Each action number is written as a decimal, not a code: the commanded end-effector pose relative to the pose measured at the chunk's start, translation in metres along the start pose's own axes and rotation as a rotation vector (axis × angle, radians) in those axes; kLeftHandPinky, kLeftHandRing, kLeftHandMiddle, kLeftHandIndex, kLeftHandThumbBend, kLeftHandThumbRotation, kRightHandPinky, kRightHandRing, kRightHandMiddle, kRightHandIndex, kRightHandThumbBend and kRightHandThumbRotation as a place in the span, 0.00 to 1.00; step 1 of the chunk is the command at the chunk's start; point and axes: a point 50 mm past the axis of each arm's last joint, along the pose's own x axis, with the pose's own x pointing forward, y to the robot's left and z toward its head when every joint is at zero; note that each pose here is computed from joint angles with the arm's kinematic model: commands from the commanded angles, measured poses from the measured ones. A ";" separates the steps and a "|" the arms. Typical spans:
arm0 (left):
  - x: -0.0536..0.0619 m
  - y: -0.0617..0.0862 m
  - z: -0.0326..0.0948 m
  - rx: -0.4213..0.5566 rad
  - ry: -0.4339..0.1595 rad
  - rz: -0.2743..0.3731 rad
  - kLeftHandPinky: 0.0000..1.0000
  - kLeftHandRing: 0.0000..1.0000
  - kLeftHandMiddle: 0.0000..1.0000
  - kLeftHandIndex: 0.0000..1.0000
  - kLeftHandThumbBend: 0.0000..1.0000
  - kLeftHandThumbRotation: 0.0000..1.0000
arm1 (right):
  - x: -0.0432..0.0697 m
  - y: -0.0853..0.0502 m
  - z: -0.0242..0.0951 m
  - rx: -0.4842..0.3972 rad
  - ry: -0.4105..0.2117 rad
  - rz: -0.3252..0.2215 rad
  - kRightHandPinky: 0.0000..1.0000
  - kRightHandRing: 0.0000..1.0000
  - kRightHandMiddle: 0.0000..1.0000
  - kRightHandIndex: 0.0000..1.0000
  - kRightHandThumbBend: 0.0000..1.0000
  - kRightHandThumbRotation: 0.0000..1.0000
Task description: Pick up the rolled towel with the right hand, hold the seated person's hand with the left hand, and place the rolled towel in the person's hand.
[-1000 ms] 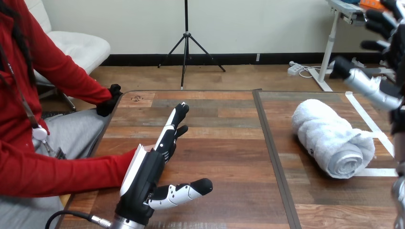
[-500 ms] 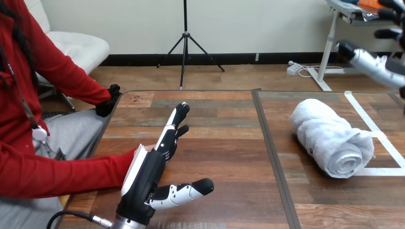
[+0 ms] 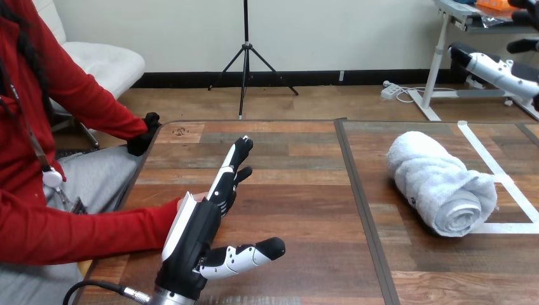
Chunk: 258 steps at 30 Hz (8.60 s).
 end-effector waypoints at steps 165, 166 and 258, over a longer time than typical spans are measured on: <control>-0.044 0.023 0.033 0.076 -0.131 0.072 0.98 1.00 1.00 1.00 1.00 0.68 | -0.022 0.119 -0.077 -0.593 0.653 0.565 0.78 0.89 0.93 0.99 1.00 0.83; -0.045 0.023 0.034 0.077 -0.131 0.073 0.98 1.00 1.00 1.00 1.00 0.68 | -0.023 0.120 -0.077 -0.584 0.659 0.559 0.76 0.89 0.93 0.98 1.00 0.82; -0.052 0.046 0.054 0.022 -0.241 0.080 0.99 1.00 1.00 1.00 1.00 0.56 | -0.072 0.145 -0.096 -0.037 0.651 0.329 0.16 0.21 0.26 0.22 0.66 0.00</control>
